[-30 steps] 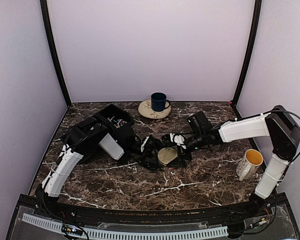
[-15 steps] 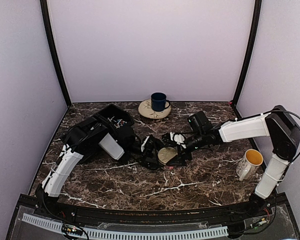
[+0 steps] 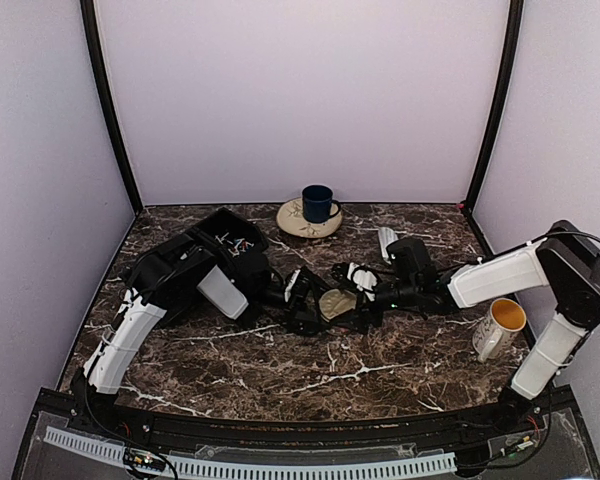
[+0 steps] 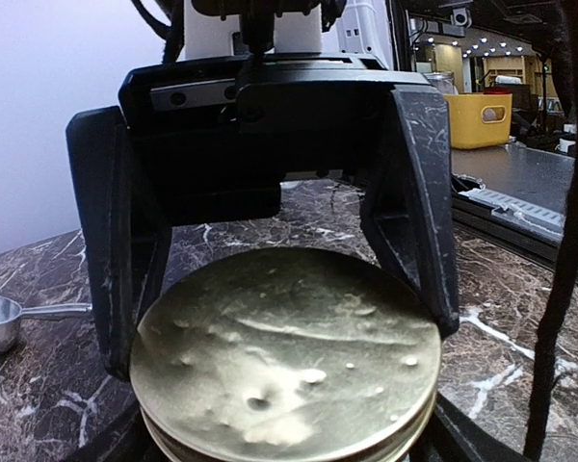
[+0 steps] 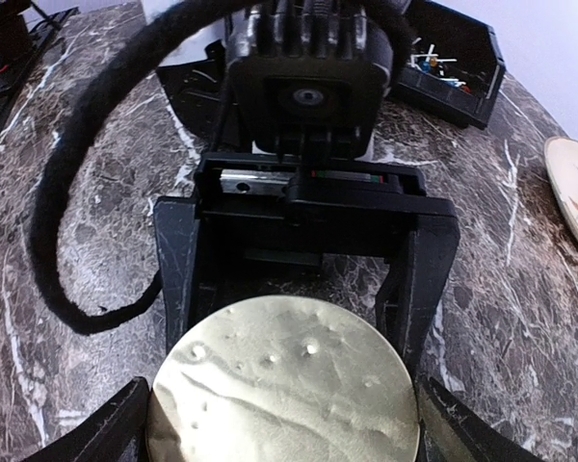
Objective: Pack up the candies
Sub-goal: Screw the box lid onto the packing box.
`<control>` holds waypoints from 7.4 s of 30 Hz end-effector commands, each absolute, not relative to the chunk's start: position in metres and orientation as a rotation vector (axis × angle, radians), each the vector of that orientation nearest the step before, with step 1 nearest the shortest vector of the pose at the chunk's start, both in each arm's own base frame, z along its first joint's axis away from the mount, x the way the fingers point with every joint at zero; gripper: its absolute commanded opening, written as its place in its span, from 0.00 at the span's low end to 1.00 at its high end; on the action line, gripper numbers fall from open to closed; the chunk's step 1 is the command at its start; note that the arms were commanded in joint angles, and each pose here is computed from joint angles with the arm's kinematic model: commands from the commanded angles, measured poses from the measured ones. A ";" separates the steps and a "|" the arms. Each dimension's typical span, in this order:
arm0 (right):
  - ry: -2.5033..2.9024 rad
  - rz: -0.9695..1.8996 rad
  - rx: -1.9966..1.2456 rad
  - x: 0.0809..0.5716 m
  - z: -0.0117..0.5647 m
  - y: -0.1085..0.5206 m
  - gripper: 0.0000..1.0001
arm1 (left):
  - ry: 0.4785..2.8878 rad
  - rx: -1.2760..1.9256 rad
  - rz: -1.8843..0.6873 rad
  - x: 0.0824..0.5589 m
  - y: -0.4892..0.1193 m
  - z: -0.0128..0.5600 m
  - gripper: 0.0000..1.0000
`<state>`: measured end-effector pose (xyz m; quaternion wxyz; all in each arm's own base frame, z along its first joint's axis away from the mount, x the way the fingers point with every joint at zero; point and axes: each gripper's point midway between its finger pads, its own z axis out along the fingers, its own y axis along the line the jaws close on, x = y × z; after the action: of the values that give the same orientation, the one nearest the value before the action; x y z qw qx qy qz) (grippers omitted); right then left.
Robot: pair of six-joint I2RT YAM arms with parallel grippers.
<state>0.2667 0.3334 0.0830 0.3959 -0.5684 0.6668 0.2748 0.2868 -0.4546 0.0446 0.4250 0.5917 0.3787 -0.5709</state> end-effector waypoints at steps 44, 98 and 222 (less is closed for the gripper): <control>1.637 0.529 -1.527 0.231 0.130 0.323 0.97 | 1.309 1.466 -1.715 0.246 -0.417 -0.063 0.71; 1.513 0.874 -1.893 0.247 0.097 0.362 0.94 | 1.306 1.508 -1.763 0.238 -0.422 -0.069 0.71; 1.430 0.848 -1.812 0.257 0.089 0.348 0.97 | 1.298 1.533 -1.733 0.234 -0.423 -0.069 0.68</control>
<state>0.2513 0.3481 0.0957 0.3336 -0.6976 0.5420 0.3290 0.2759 -0.4433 0.0442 0.3970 0.6090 0.3491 -0.5913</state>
